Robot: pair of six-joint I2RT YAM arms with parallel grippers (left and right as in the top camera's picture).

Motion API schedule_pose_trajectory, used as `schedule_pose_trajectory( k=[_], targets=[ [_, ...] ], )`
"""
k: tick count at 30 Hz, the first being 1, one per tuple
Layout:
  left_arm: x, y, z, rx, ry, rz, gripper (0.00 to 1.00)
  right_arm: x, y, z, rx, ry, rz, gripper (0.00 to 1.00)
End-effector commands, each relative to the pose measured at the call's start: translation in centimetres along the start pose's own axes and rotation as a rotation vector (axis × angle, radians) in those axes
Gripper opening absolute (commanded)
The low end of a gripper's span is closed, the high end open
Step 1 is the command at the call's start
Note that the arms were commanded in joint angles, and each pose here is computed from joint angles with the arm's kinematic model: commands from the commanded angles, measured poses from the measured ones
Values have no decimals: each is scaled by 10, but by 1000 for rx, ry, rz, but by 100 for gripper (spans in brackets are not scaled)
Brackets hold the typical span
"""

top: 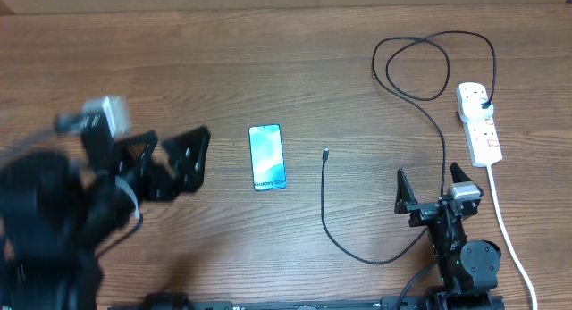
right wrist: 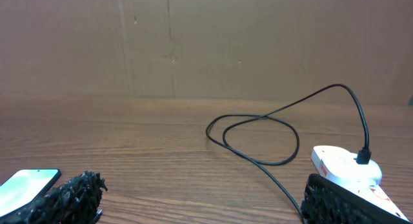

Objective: Plug charger to phone and switch on socket
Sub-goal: 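Move the left gripper over the smartphone and lower toward it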

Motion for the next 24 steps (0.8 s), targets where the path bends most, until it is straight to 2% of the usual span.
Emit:
schedule_pose_trajectory(
  k=[1,6,12,14,17,20,24],
  targets=[
    [-19,-16,-18,138,-72,89,100,2,0,-1,3,-4,-4,100],
    [-15,-52,-16,138,-17,242,100,2,0,-1,3,-4,-4,100],
    [26,-100,5,-194,-18,557,100,2,0,-1,3,-4,-4,100],
    [34,-113,11,-321,-42,622,100,2,0,-1,3,-4,-4,100],
    [38,-134,20,-476,-38,637,100,2,0,-1,3,-4,-4,100],
    [49,-165,15,-453,-31,672,100,2,0,-1,3,-4,-4,100],
    [73,-182,16,-433,-30,787,100,2,0,-1,3,-4,-4,100]
  ],
)
Point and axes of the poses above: each gripper's point midway between its finger pads, its own y axis back along the fingers, its own z axis along the line the jaws close on, x = y × z, the point moved 1 cm from there along y, back along the fingers, and after that the axes turned 15 degrees about -y, right-handed, at the moved point
